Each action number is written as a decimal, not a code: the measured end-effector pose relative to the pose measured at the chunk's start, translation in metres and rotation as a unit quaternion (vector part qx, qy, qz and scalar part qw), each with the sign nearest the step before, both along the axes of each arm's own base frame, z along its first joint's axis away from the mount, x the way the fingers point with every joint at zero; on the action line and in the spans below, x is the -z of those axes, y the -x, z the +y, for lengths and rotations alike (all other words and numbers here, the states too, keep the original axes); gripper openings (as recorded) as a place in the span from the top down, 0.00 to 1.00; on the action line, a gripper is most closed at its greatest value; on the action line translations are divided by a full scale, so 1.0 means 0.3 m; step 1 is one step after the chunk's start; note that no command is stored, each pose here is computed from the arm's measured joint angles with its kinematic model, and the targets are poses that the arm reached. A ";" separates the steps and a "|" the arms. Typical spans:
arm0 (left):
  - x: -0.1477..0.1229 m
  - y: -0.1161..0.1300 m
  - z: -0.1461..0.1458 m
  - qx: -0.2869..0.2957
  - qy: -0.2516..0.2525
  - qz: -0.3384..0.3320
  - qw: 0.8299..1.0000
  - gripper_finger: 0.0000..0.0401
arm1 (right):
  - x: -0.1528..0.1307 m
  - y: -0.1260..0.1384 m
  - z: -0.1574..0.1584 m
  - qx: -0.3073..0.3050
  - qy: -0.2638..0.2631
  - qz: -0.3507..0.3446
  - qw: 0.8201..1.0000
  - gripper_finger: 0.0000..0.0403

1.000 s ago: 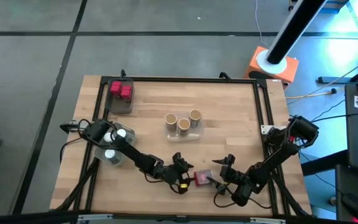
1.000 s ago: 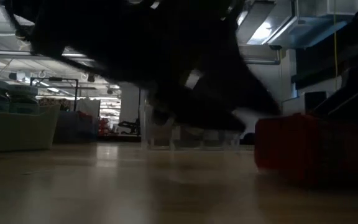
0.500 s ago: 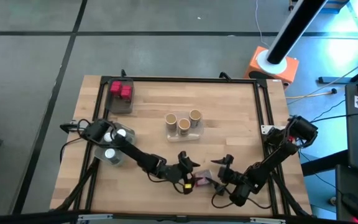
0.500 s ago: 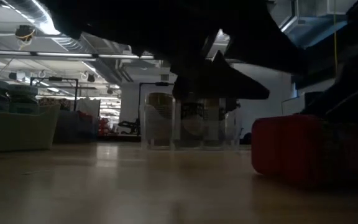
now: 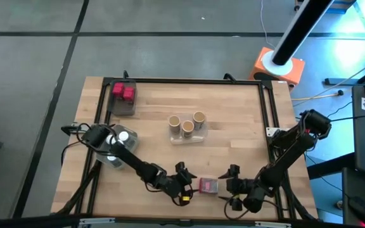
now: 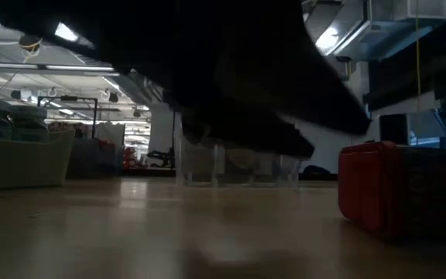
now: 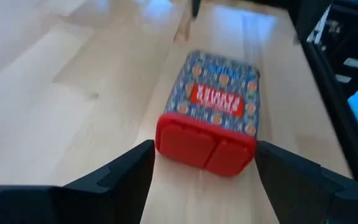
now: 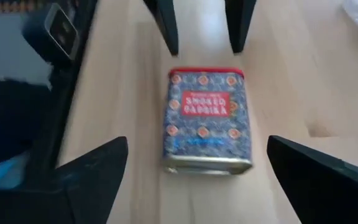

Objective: Sort spices by type
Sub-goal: Put the red seasoning can into the black bin

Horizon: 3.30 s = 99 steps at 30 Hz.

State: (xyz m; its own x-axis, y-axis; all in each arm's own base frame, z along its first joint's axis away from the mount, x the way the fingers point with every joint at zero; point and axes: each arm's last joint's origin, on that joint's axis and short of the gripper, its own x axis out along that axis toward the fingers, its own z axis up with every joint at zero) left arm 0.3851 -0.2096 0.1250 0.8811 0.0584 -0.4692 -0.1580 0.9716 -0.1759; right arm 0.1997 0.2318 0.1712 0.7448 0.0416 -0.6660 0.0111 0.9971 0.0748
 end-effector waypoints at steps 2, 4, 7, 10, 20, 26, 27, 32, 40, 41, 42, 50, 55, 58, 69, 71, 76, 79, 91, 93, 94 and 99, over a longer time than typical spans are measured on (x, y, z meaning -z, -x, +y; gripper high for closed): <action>0.017 0.001 -0.002 0.000 -0.002 0.006 1.000 0.34 | 0.003 -0.006 0.006 0.014 -0.011 -0.010 1.000 0.04; 0.026 0.000 -0.003 -0.001 -0.002 0.008 1.000 0.34 | 0.008 -0.007 0.003 0.027 -0.010 -0.012 1.000 0.04; 0.024 -0.003 0.000 -0.002 0.000 0.004 1.000 0.34 | 0.025 -0.031 -0.005 0.041 -0.008 -0.015 0.999 0.04; 0.025 -0.003 0.002 -0.002 -0.001 0.007 1.000 0.34 | 0.054 -0.065 -0.012 0.055 -0.010 -0.017 0.998 0.04; 0.031 0.001 0.003 -0.002 -0.006 0.016 1.000 0.34 | 0.158 -0.116 -0.001 0.042 -0.026 0.017 0.999 0.04; 0.032 0.001 0.004 -0.004 -0.005 0.018 1.000 0.34 | 0.185 -0.114 -0.003 0.038 -0.015 0.034 0.999 0.04; 0.032 0.001 0.004 -0.004 -0.004 0.018 1.000 0.34 | 0.185 -0.114 -0.003 0.036 -0.010 0.032 0.999 0.04; 0.032 0.001 0.004 -0.004 -0.004 0.018 1.000 0.34 | 0.181 -0.119 0.001 0.026 -0.003 0.023 0.999 0.06; 0.020 0.010 -0.003 0.005 -0.016 0.022 1.000 0.34 | 0.180 -0.119 0.003 0.010 0.006 0.022 1.000 0.40; 0.008 0.014 -0.003 0.006 -0.018 0.023 1.000 0.34 | 0.180 -0.119 0.003 0.008 0.007 0.022 1.000 0.46; -0.009 0.021 -0.006 0.008 -0.019 0.025 0.999 0.34 | 0.179 -0.119 0.003 0.006 0.010 0.021 1.000 0.49; -0.165 0.102 -0.042 0.002 -0.048 0.012 0.999 0.34 | 0.163 -0.135 0.007 -0.004 0.050 -0.026 0.998 0.50; -0.203 0.148 -0.096 -0.018 -0.138 -0.027 0.990 0.34 | 0.141 -0.173 -0.010 0.016 0.086 -0.080 0.993 0.50; -0.213 0.155 -0.112 -0.020 -0.152 -0.043 0.987 0.34 | 0.115 -0.196 -0.016 0.013 0.098 -0.112 0.989 0.50; -0.219 0.100 -0.054 0.005 -0.139 -0.042 0.989 0.34 | 0.002 -0.244 -0.026 -0.018 0.122 -0.206 0.971 0.50; -0.226 0.084 -0.040 0.019 -0.136 -0.049 0.989 0.34 | -0.005 -0.257 -0.036 -0.018 0.128 -0.212 0.969 0.50; -0.230 0.067 -0.022 0.027 -0.137 -0.052 0.989 0.34 | 0.005 -0.275 -0.060 -0.028 0.129 -0.201 0.971 0.50; -0.228 0.062 -0.011 0.027 -0.142 -0.048 0.988 0.36 | 0.008 -0.276 -0.062 -0.030 0.133 -0.197 0.971 0.50; -0.281 0.069 0.038 0.033 -0.171 -0.028 0.984 0.51 | 0.002 -0.275 -0.066 -0.028 0.168 -0.200 0.965 0.27; -0.317 0.081 0.056 0.029 -0.170 -0.024 0.985 0.51 | -0.010 -0.275 -0.069 -0.032 0.192 -0.202 0.960 0.14; -0.336 0.089 0.066 0.025 -0.170 -0.023 0.985 0.51 | -0.017 -0.271 -0.073 -0.038 0.210 -0.199 0.956 0.08; -0.451 0.147 0.140 -0.002 -0.164 -0.004 0.986 0.51 | -0.085 -0.247 -0.109 -0.011 0.315 -0.191 0.930 0.10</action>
